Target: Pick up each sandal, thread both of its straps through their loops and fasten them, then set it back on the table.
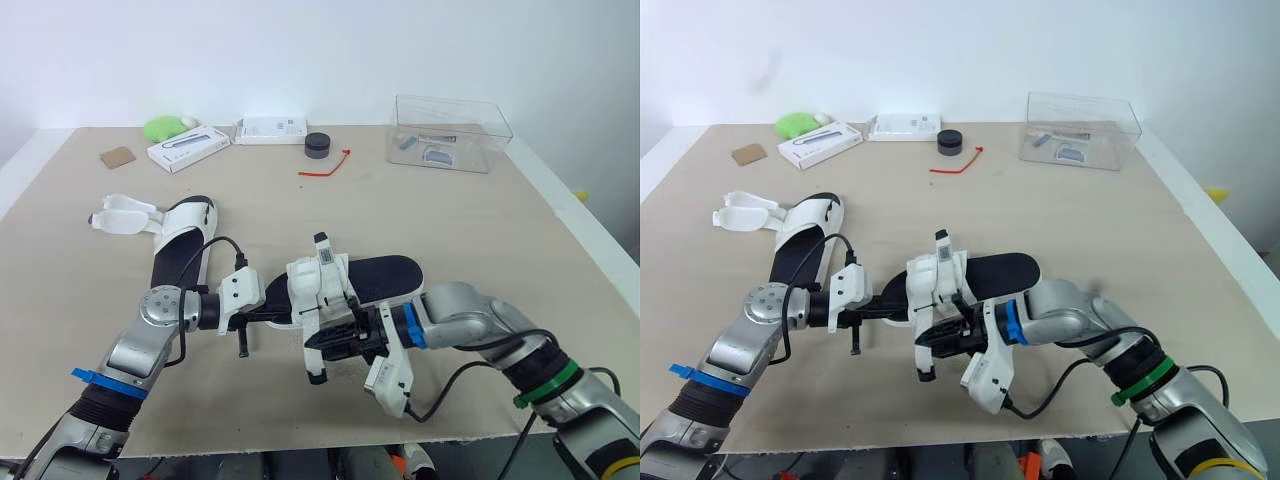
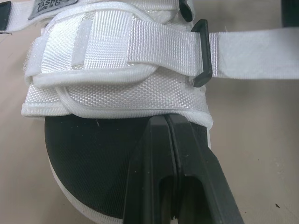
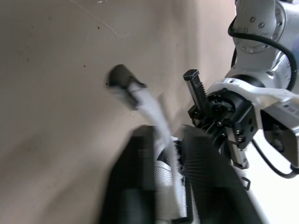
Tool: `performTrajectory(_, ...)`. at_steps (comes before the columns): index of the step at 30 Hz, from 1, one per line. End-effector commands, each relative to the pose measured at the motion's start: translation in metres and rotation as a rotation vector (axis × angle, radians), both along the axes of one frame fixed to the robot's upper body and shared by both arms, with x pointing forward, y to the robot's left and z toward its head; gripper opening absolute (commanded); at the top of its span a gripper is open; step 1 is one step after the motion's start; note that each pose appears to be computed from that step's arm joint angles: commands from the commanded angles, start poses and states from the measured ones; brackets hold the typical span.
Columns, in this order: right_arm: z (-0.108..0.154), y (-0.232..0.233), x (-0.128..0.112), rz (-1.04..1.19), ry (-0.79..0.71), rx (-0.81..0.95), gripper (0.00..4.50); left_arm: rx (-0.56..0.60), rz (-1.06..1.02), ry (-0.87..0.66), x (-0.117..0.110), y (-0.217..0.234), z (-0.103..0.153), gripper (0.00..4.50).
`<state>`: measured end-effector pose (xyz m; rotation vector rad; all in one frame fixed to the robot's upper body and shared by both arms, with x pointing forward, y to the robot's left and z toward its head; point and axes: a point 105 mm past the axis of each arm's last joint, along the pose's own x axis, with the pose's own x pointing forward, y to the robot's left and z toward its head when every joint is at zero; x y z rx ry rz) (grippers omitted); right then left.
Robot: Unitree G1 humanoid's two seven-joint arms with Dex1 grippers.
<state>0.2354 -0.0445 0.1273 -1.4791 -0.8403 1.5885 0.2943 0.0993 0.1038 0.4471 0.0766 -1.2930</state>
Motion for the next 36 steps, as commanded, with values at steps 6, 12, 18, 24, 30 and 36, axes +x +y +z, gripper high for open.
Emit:
performTrajectory(6, 0.018, 0.002, 0.007, -0.189, 0.379, 0.180, 0.06, 0.031, -0.005, 0.029, -0.002, 0.003, -0.009, 0.00)
performTrajectory(12, 0.061, 0.017, 0.029, -0.428, 1.009, 0.354, 0.06, 0.046, -0.015, -0.003, 0.004, 0.008, -0.005, 0.00)
performTrajectory(18, 0.067, 0.015, 0.067, -0.670, 1.214, 0.371, 0.06, 0.042, -0.026, -0.016, 0.009, 0.005, -0.004, 0.00)
performTrajectory(24, 0.049, 0.003, 0.092, -0.844, 1.249, 0.335, 0.06, 0.036, -0.032, -0.015, 0.007, 0.003, -0.006, 0.00)
performTrajectory(30, 0.038, 0.001, 0.113, -0.948, 1.197, 0.313, 0.06, 0.030, -0.028, -0.012, 0.005, 0.002, -0.007, 0.00)
performTrajectory(36, 0.042, 0.007, 0.120, -0.937, 1.171, 0.309, 0.06, 0.027, -0.023, -0.010, 0.004, 0.002, -0.007, 0.00)
